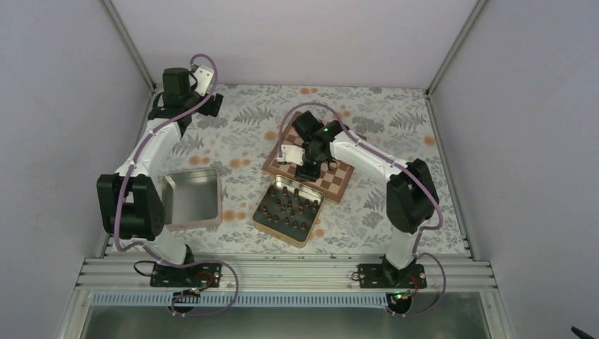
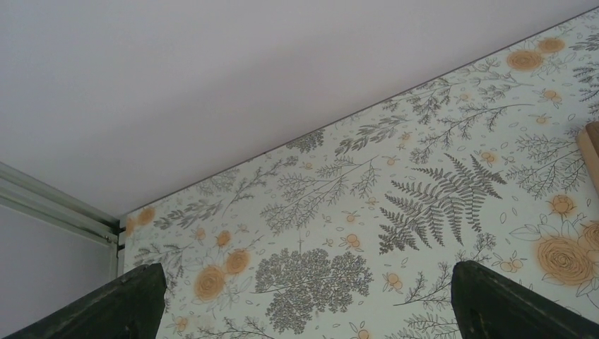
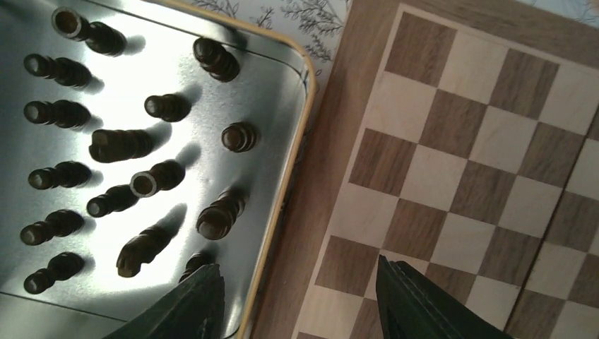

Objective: Set up the chess pieces on the board
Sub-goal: Pick up the chess piece from the storage box.

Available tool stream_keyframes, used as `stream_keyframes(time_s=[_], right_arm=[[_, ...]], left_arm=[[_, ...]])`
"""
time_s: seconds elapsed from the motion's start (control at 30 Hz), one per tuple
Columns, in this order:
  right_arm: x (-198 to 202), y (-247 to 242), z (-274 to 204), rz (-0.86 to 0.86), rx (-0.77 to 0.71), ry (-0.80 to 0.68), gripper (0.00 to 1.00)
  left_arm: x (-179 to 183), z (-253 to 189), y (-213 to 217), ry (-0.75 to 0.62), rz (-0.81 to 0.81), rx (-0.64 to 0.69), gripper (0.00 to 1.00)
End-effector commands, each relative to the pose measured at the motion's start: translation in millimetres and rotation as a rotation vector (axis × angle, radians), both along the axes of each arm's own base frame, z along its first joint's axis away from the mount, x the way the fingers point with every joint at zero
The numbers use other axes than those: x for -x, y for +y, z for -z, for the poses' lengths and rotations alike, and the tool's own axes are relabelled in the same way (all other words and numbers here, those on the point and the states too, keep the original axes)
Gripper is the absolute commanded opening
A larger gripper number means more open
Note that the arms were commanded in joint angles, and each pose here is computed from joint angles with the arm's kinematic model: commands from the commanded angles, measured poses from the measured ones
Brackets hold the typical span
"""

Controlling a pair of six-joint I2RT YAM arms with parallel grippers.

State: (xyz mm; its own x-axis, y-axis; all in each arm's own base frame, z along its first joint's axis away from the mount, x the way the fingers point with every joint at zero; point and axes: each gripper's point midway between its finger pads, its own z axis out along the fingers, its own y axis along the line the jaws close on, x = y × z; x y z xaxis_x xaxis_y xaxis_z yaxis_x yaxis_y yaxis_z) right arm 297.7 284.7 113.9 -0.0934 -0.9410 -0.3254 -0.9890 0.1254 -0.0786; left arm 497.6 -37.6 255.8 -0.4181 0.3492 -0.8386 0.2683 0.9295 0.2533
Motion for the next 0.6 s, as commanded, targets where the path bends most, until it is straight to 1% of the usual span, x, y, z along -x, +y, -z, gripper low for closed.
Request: stream_keyframes(time_s=[0.0, 0.3, 0.57], right_arm=[[11.4, -4.1, -6.2, -0.026, 0.005, -0.003, 0.55], [39.2, 6.1, 8.6, -0.107, 0.037, 0.056, 0.52], [46.0, 5.9, 23.4, -0.119, 0.064, 0.086, 0.47]], left_arm=[[-5.6, -6.6, -0.9, -0.024, -0.001, -0.022, 1.0], [-1.7, -7.6, -0.2, -0.034, 0.0, -0.032, 1.0], [-1.1, -7.0, -1.3, -0.032, 0.008, -0.032, 1.0]])
